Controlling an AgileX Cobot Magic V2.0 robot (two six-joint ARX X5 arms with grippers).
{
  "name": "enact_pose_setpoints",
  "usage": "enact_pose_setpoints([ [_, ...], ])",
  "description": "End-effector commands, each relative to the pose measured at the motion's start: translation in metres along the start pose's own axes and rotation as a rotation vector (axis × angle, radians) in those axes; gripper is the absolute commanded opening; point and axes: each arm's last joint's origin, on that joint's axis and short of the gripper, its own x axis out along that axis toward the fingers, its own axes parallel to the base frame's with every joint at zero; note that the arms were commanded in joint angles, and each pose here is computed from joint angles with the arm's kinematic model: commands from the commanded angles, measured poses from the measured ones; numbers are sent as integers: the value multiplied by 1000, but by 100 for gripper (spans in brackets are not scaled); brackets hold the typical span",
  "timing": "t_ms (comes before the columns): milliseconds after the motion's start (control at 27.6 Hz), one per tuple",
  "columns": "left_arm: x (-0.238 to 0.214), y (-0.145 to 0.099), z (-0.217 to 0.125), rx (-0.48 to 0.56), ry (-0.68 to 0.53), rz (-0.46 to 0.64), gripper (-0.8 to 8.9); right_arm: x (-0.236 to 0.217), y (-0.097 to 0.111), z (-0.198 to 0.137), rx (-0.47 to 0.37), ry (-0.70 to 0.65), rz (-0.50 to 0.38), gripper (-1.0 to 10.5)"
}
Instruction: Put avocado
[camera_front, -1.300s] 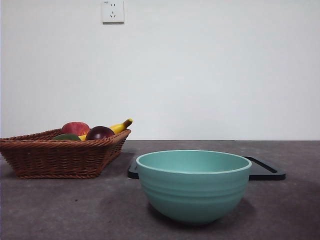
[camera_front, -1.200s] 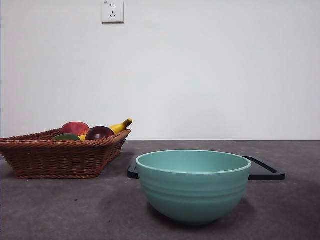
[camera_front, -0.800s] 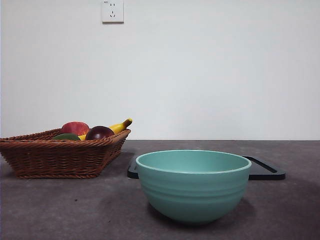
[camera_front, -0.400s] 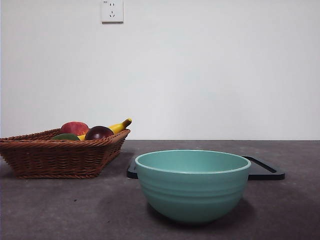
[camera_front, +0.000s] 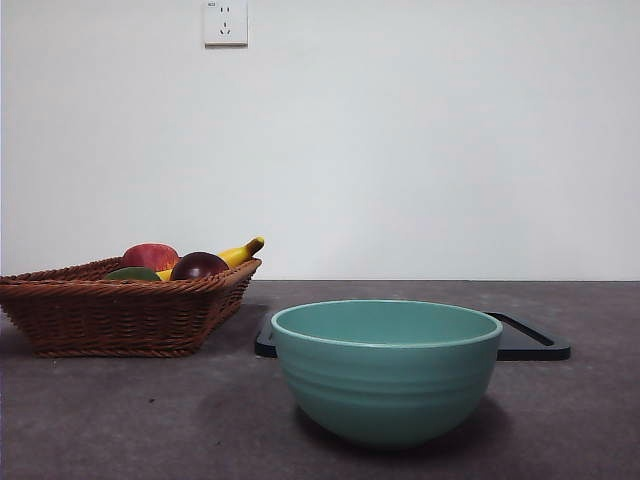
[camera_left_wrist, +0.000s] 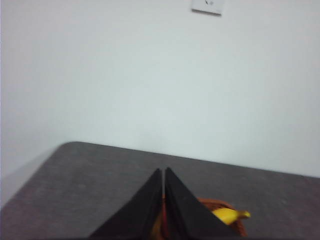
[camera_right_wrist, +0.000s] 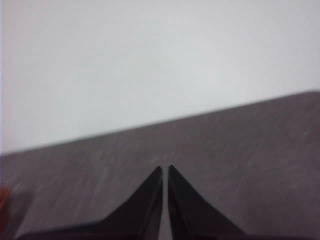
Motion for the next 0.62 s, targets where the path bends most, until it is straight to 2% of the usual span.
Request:
enact_pose_setpoints([
  [36, 15, -5, 18, -5, 48, -61, 9, 11, 7, 17, -27, 107, 86, 11],
  [254, 45, -16, 24, -59, 214, -251, 9, 39, 19, 28, -30, 388, 305, 11],
  [326, 52, -24, 21, -64, 269, -331, 9, 45, 24, 27, -57, 450, 335, 11],
  [472, 58, -38, 11, -28, 355, -405, 9, 48, 37, 23, -134, 503, 408, 11],
  [617, 62, -52, -3, -7, 467, -469, 9, 48, 50, 15, -192, 543, 414, 11],
])
